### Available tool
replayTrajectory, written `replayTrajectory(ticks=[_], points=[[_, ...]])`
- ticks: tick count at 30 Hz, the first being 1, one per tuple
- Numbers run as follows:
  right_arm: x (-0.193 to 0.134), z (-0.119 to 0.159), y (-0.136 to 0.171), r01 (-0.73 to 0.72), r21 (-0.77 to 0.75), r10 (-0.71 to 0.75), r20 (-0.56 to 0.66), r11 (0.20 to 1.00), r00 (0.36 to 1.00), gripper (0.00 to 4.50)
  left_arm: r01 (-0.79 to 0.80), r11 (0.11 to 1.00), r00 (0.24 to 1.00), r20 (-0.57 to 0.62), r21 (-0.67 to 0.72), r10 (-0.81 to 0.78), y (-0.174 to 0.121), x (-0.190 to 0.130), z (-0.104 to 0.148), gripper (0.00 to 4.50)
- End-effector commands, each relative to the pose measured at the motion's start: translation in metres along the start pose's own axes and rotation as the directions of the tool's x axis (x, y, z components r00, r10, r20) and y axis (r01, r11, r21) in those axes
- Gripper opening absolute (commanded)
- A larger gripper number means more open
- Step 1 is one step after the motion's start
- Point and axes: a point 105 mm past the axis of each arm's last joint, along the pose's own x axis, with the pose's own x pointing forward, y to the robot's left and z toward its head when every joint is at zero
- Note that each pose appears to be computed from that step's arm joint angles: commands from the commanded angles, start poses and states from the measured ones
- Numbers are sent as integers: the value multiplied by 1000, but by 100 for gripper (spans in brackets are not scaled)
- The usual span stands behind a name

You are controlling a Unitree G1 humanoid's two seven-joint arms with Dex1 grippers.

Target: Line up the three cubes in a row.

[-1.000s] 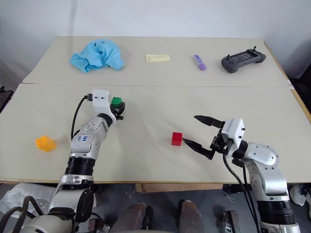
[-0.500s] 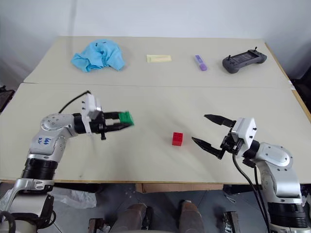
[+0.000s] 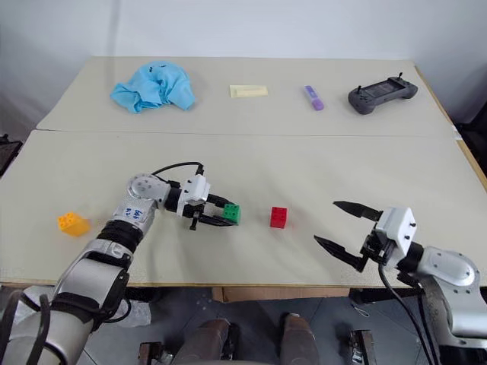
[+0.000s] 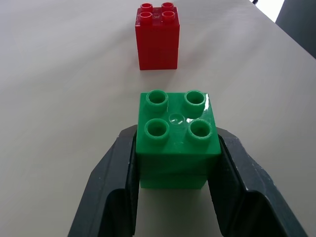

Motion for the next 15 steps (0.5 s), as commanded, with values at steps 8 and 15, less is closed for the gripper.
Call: replayTrajectory(ticks=[8, 15], points=[[7, 23, 0, -5, -66, 10, 78, 998, 997, 450, -81, 997, 995, 58, 17, 79, 14, -5, 14, 306], [30, 33, 2, -116, -42, 121, 127, 992, 985, 450, -236, 968, 969, 99, 88, 227, -2, -63, 31, 426]])
